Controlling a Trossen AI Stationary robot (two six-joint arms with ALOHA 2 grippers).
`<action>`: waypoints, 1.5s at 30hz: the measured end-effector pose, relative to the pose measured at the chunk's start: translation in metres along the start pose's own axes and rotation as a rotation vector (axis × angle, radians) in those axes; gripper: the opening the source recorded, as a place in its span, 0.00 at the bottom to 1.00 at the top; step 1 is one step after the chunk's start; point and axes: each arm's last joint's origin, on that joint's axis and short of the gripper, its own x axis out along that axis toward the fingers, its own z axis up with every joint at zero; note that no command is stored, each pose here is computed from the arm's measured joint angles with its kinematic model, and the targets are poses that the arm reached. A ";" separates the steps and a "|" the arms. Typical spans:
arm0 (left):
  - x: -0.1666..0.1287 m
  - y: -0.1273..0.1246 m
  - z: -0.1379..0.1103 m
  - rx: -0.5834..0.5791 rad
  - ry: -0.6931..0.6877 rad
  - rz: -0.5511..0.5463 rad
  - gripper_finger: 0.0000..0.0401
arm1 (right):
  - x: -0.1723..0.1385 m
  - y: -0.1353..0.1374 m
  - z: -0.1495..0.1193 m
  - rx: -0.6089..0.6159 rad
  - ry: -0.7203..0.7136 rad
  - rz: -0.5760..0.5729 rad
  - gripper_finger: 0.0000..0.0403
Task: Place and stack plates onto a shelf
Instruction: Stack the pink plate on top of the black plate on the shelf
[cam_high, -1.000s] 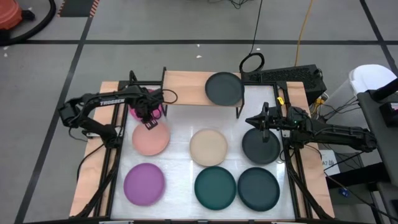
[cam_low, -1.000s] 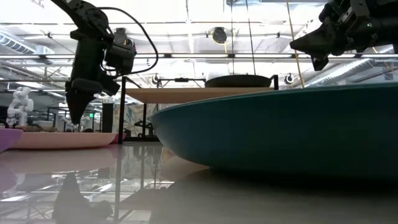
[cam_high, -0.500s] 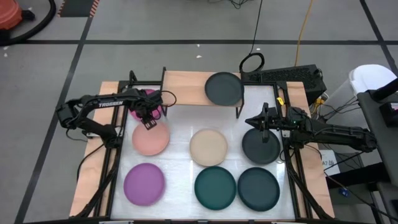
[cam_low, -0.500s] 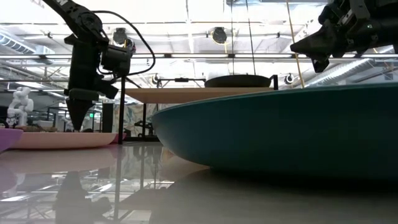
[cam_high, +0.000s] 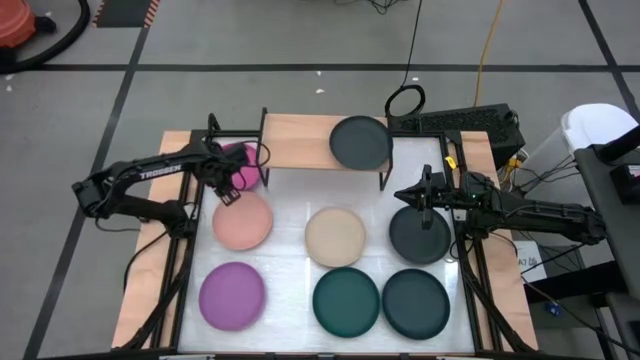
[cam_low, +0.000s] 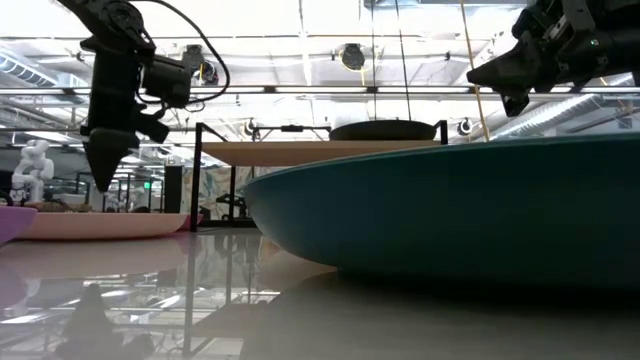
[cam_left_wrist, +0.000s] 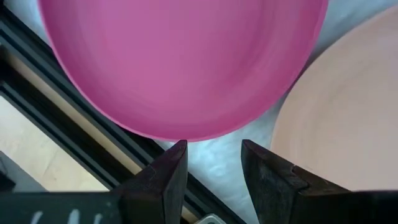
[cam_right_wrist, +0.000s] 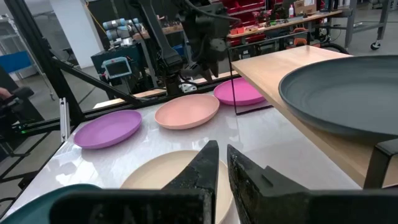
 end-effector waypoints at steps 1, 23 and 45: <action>-0.001 0.001 -0.001 -0.006 -0.006 -0.001 0.39 | 0.000 0.000 0.000 0.000 0.000 0.000 0.05; -0.001 -0.001 0.007 -0.050 -0.112 -0.166 0.39 | 0.000 0.000 0.000 -0.001 0.000 0.000 0.05; 0.037 -0.011 -0.009 -0.378 -0.075 -0.094 0.39 | 0.000 0.000 0.001 0.001 -0.008 0.001 0.05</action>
